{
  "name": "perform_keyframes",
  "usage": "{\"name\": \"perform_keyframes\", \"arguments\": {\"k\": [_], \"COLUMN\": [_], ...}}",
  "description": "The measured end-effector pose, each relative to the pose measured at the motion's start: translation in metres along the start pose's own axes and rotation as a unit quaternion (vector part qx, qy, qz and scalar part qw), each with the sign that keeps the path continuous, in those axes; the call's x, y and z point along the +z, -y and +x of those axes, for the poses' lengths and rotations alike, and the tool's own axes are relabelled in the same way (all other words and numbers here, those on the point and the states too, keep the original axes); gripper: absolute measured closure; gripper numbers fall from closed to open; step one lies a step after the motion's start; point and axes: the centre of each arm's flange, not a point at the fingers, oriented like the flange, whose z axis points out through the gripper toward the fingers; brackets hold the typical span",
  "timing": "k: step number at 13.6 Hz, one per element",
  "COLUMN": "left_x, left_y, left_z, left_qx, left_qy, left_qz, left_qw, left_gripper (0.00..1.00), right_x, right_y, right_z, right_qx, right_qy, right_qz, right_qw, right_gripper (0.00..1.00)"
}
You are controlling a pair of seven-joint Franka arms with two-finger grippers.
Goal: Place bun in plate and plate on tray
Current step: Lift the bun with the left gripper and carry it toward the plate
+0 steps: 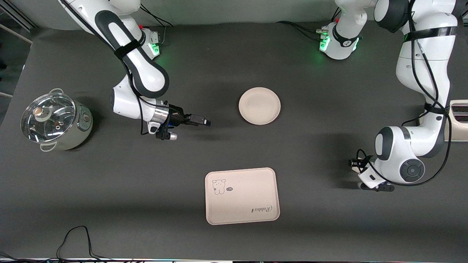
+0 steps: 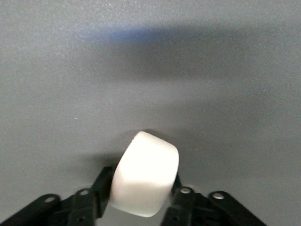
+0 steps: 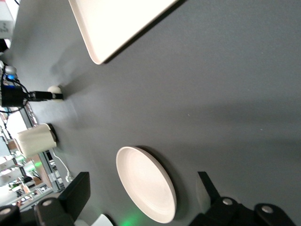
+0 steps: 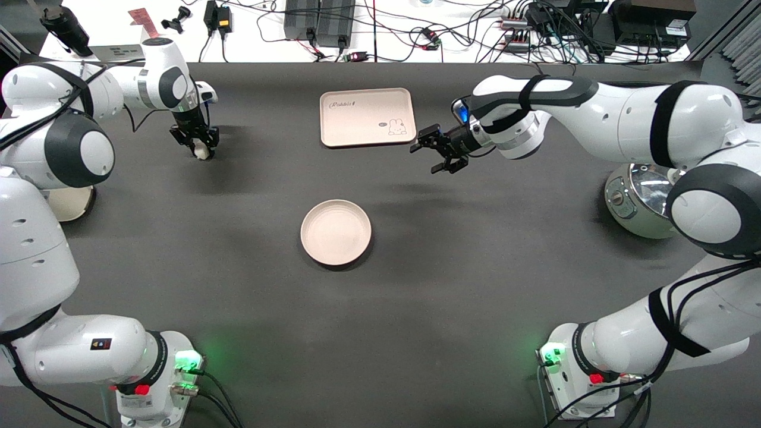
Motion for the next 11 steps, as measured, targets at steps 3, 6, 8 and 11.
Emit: {"name": "perform_keyframes", "arguments": {"k": [3, 6, 8, 11], "left_x": [-0.016, -0.052, -0.092, -0.169], "left_y": [0.000, 0.000, -0.001, -0.001], "left_z": [0.000, -0.009, -0.023, -0.060], "left_qx": [0.000, -0.001, -0.001, -0.004], "left_qy": [-0.012, -0.015, -0.008, -0.003], "left_qz": [0.001, 0.002, 0.004, 0.008], "left_qw": [1.000, 1.000, 1.000, 1.000], "left_gripper": [0.68, 0.68, 0.67, 0.67], "right_x": [0.002, 0.006, 0.012, 0.016], "right_y": [-0.005, -0.009, -0.003, 0.008], "right_z": [0.003, 0.003, -0.002, -0.007], "right_qx": [0.004, 0.005, -0.001, -0.013], "right_qy": [-0.011, -0.007, -0.002, -0.002], "right_qz": [0.001, 0.000, -0.001, 0.001], "right_qw": [1.000, 1.000, 1.000, 1.000], "right_gripper": [0.00, 0.00, 0.00, 0.00]}}
